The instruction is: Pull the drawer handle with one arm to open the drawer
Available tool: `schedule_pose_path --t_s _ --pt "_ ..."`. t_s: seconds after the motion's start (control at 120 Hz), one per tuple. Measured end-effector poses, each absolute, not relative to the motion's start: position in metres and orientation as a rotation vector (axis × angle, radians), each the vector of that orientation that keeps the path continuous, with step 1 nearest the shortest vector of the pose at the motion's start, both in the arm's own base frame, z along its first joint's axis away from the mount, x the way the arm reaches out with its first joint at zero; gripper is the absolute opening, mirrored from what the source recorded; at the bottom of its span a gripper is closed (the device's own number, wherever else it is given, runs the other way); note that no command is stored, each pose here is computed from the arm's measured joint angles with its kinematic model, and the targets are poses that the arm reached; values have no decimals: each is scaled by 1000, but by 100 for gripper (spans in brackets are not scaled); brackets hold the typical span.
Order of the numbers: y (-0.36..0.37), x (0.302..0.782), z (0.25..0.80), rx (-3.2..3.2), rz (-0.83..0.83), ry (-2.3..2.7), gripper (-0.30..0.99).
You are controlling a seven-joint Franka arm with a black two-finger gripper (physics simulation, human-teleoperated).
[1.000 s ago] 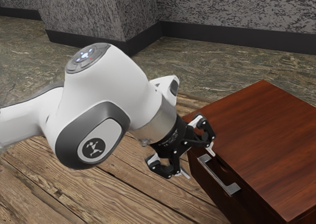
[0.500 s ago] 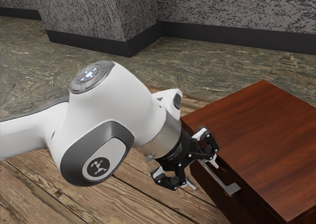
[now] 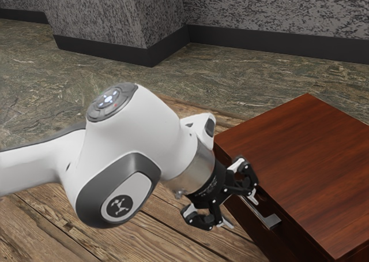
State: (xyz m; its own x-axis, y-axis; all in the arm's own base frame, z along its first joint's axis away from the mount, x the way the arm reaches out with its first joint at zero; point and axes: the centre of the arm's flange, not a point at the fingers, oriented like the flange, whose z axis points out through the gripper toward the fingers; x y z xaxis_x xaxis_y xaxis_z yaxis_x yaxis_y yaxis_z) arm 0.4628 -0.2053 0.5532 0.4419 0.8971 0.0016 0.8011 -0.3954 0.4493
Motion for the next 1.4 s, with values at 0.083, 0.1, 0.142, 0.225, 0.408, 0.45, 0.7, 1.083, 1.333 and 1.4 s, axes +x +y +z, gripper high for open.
schedule_pose_path --t_s 0.083,0.1,0.142,0.225,0.408,0.45,0.7,1.083,1.333,1.4 --pt "-205 462 551 2314 341 1444 37" --pt "-205 462 551 2313 340 1445 36" --pt "-205 462 550 2313 339 1447 35" --pt "-204 461 549 2313 338 1450 32" --pt "-204 459 551 2312 338 1453 23" --pt "-204 457 553 2312 339 1453 21" --pt "-201 453 557 2325 326 1468 4" --pt "-195 438 558 2342 317 1489 -8" --pt "-188 419 555 2342 317 1510 -9" --pt "-186 417 554 2340 311 1517 -9"
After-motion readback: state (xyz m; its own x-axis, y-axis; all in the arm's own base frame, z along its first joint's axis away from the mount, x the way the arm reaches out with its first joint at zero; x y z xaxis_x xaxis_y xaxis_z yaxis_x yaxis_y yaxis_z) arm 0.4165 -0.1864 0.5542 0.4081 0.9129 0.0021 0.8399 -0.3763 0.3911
